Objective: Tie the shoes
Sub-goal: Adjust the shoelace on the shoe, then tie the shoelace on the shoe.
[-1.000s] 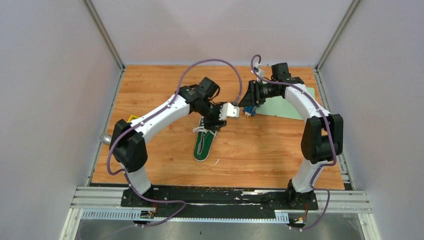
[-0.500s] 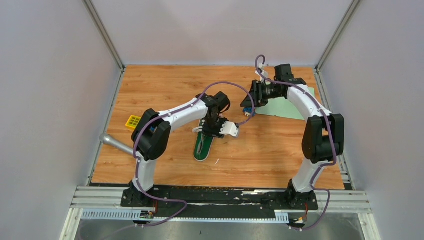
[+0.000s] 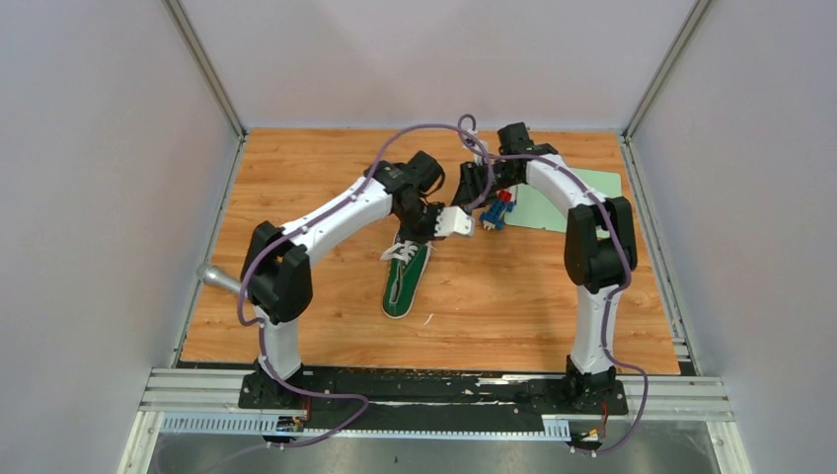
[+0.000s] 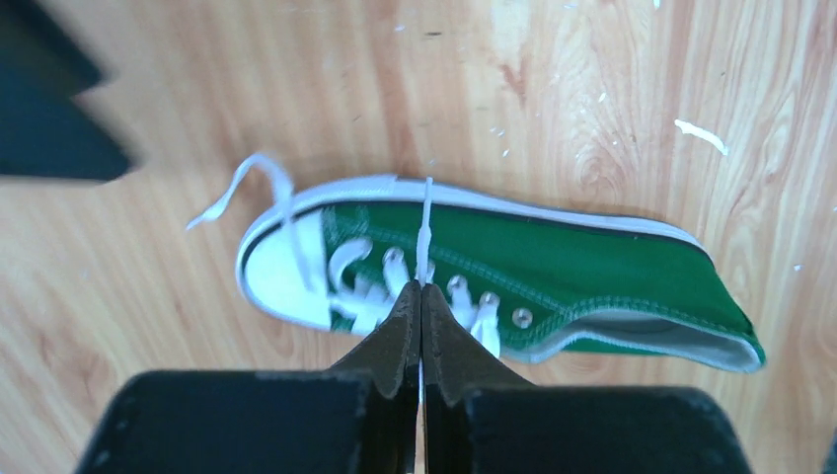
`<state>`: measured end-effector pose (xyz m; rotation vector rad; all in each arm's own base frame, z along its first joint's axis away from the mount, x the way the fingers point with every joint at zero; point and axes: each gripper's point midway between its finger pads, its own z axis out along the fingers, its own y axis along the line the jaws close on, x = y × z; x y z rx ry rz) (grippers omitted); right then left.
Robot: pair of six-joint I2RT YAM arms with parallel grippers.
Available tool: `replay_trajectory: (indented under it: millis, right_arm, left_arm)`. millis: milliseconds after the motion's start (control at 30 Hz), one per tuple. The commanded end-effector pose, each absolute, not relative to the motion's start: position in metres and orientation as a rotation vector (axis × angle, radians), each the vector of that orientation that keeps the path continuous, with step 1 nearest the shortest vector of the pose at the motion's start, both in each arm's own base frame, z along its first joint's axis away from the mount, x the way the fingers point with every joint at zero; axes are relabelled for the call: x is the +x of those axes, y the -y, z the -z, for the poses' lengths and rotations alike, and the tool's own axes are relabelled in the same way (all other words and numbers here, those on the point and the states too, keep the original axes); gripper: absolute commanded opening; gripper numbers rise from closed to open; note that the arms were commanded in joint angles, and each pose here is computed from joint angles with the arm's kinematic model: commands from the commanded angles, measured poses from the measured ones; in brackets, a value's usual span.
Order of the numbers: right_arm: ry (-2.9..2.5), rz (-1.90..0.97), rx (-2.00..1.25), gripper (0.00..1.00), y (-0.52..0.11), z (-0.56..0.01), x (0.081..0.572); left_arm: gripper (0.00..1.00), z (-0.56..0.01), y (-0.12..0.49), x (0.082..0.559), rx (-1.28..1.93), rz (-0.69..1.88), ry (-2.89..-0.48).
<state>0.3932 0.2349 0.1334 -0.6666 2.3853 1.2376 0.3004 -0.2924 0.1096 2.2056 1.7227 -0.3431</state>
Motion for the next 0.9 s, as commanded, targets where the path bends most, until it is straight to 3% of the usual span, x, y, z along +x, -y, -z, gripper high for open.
replay_trajectory:
  millis: [0,67,200,433,867]
  right_arm:
    - [-2.426,-1.147,-0.68,0.51,-0.255,-0.123,0.414]
    - [-2.507,-1.129,-0.548,0.66,-0.262,-0.113,0.413]
    - [-2.634,-1.155,-0.312,0.7,-0.269,-0.094,0.401]
    - [-2.719,-1.145,-0.009,0.62,-0.274,-0.082,0.411]
    - [-2.831,-1.144,0.126,0.55,-0.306,-0.041,0.407]
  left_arm:
    - [0.0,-0.183,0.271,0.317,1.703,0.499,-1.914]
    - [0.0,-0.188,0.252,0.326,1.493,0.58,-2.036]
    - [0.0,-0.184,0.216,0.337,1.149,0.744,-2.213]
    - [0.0,-0.17,0.208,0.323,1.024,0.848,-2.307]
    - [0.0,-0.164,0.2,0.321,1.013,0.853,-2.361]
